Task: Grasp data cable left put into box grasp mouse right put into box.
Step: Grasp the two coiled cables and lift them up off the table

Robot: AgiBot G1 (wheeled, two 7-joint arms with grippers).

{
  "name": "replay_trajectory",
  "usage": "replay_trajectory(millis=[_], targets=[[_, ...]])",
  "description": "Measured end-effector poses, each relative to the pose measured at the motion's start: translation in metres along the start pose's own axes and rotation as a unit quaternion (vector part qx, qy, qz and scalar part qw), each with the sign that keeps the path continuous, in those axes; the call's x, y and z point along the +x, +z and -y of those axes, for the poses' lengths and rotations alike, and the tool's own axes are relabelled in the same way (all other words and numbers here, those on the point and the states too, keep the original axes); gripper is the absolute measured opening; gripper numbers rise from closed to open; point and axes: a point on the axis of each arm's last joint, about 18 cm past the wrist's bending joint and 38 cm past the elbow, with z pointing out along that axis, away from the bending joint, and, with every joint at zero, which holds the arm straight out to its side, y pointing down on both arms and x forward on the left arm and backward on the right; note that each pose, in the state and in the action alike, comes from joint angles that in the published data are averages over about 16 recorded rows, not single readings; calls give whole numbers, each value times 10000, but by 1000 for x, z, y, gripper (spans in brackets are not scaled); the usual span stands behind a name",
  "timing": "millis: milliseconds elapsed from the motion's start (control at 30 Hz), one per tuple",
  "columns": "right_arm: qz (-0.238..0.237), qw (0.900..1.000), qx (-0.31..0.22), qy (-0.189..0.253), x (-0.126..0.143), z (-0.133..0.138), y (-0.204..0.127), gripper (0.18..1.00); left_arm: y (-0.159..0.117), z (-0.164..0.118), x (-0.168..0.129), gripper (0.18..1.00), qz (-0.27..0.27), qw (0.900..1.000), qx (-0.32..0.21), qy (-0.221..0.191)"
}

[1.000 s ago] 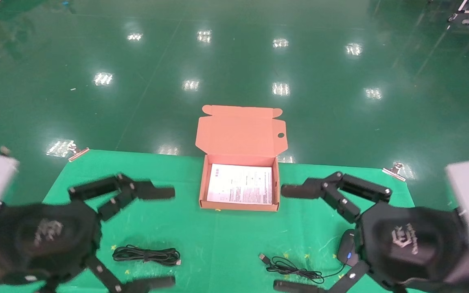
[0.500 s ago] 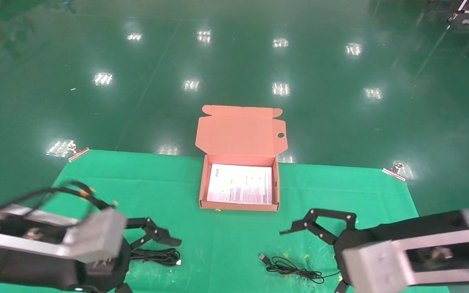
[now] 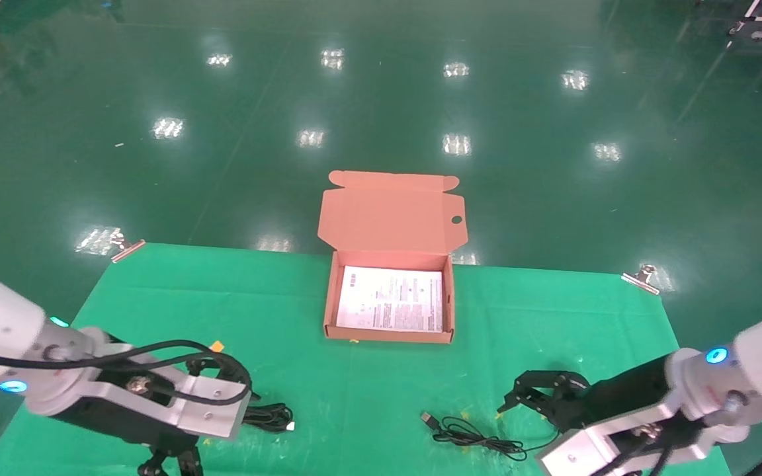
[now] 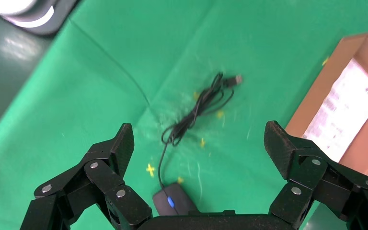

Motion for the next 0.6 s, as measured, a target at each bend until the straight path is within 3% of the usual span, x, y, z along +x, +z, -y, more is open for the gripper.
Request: replay_trajectory(millis=[233, 600], targets=[[-21, 9989, -425, 182, -3, -12, 32, 1001, 31, -15, -12, 1001, 141, 9985, -493, -182], [-137, 9936, -827, 760, -12, -17, 85, 1001, 77, -49, -28, 1001, 246, 9930, -691, -929]])
